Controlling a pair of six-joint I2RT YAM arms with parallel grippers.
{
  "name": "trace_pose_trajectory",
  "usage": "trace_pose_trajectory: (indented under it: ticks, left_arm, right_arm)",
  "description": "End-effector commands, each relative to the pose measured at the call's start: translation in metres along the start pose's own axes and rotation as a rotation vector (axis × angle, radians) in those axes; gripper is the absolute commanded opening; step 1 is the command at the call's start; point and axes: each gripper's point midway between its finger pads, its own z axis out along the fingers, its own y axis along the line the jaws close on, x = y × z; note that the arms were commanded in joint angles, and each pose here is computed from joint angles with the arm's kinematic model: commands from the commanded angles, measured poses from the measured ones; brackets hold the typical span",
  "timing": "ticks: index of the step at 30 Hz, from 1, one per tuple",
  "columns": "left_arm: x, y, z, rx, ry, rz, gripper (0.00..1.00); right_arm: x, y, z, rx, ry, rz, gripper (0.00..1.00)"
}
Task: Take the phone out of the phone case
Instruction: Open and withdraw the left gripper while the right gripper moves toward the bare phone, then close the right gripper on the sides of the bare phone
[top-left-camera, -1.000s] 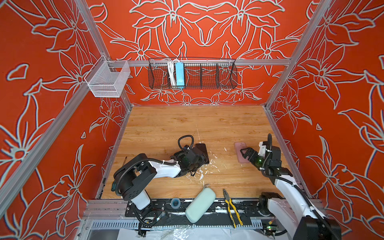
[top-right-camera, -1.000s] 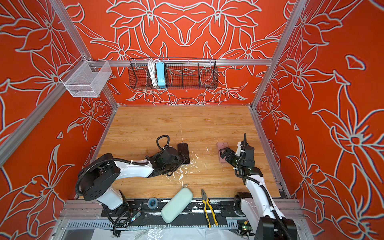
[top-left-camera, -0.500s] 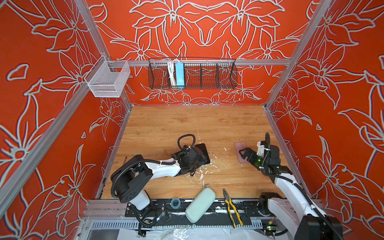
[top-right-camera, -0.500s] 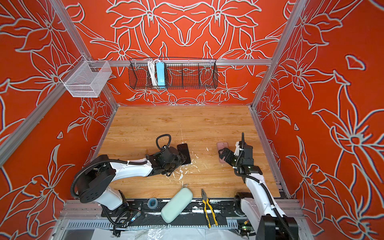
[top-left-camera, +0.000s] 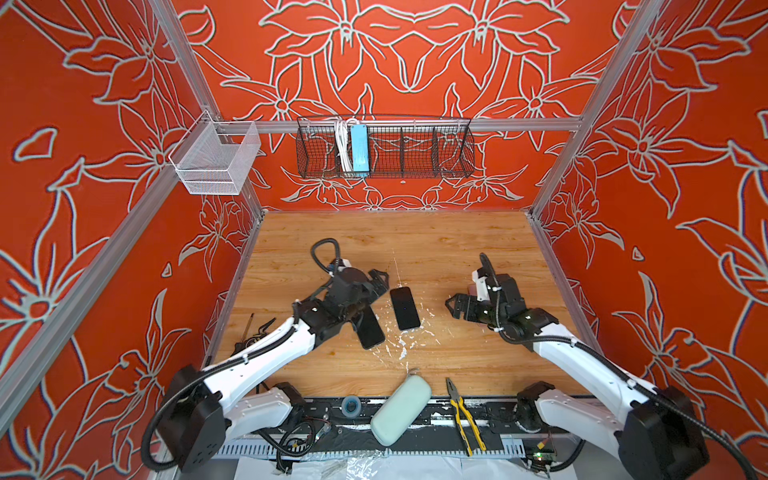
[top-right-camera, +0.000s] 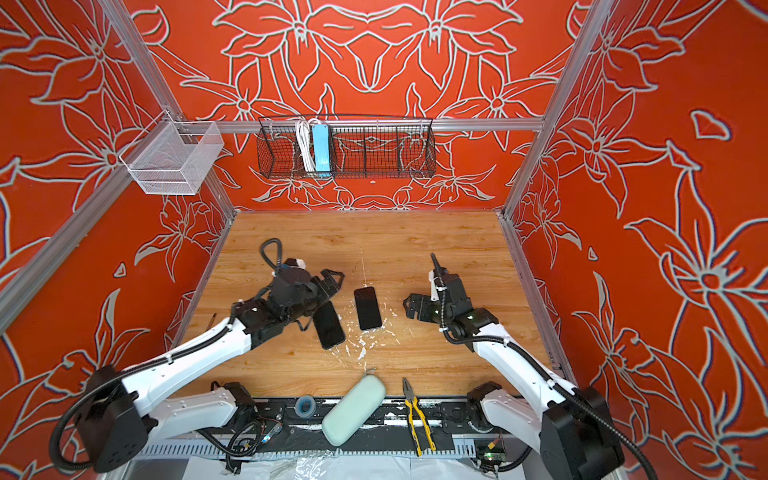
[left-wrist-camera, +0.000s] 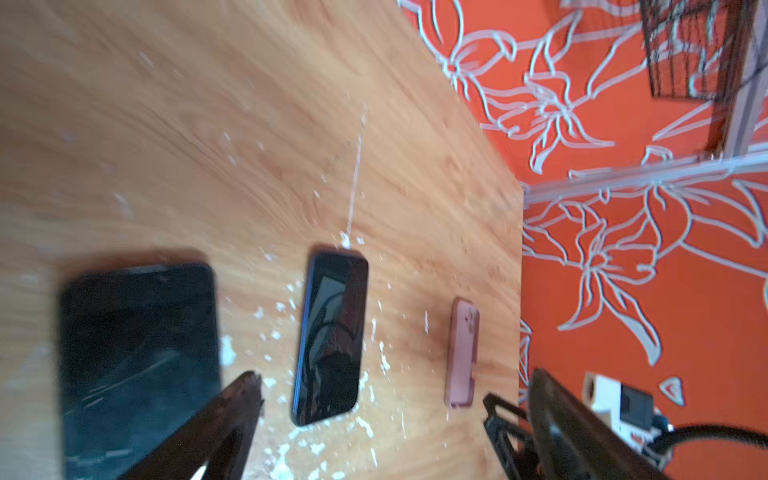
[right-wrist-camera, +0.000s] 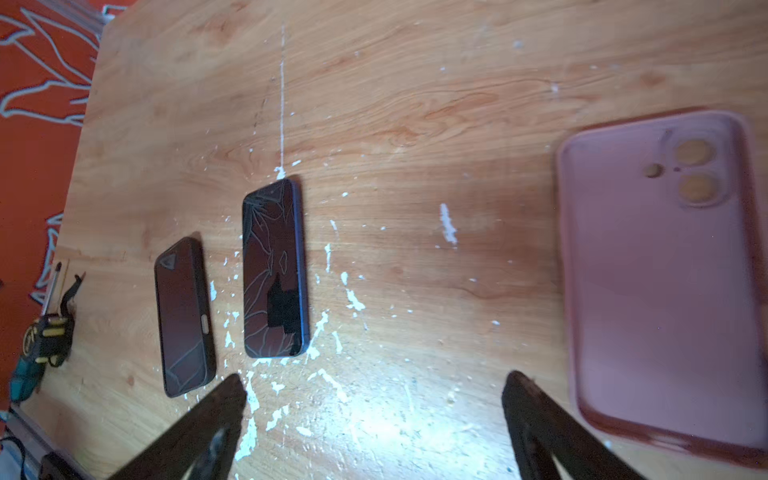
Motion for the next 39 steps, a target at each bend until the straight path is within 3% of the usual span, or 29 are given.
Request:
trace_pose_trajectory:
  ticks: [1, 5, 9, 15, 18, 27, 39]
  left_arm:
    - [-0.031, 0.033, -0.024, -0.091, -0.004, 0.07, 0.97]
    - [-0.076, 0.06, -0.053, -0.129, -0.016, 0.003, 0.97]
    - [-0.096, 0.079, -0.069, -0.167, 0.014, -0.046, 0.97]
    - [-0.101, 0.091, -0.049, -0.117, 0.138, -0.045, 0.97]
    - [-0.106, 0.097, -0.046, -0.128, 0.13, -0.019, 0.97]
    - [-0.12, 0.107, -0.045, -0.105, 0.062, 0.029, 0.97]
    - [-0.131, 0.109, -0.051, -0.042, 0.018, -0.02, 0.97]
  right_arm:
    - [-0.005, 0.02, 0.008, 0.064, -0.027, -0.088, 0.98]
    - [0.005, 0.066, 0.027, 0.063, 0.004, -0.205, 0.98]
    - [0.021, 0.116, 0.049, 0.034, 0.035, -0.294, 0.98]
    - [0.053, 0.176, 0.086, 0.017, 0.097, -0.364, 0.98]
    - [0.069, 0.192, 0.099, 0.04, 0.117, -0.395, 0.98]
    - [0.11, 0.203, 0.129, 0.088, 0.227, -0.448, 0.98]
    - [0.131, 0.19, 0.144, 0.131, 0.301, -0.481, 0.98]
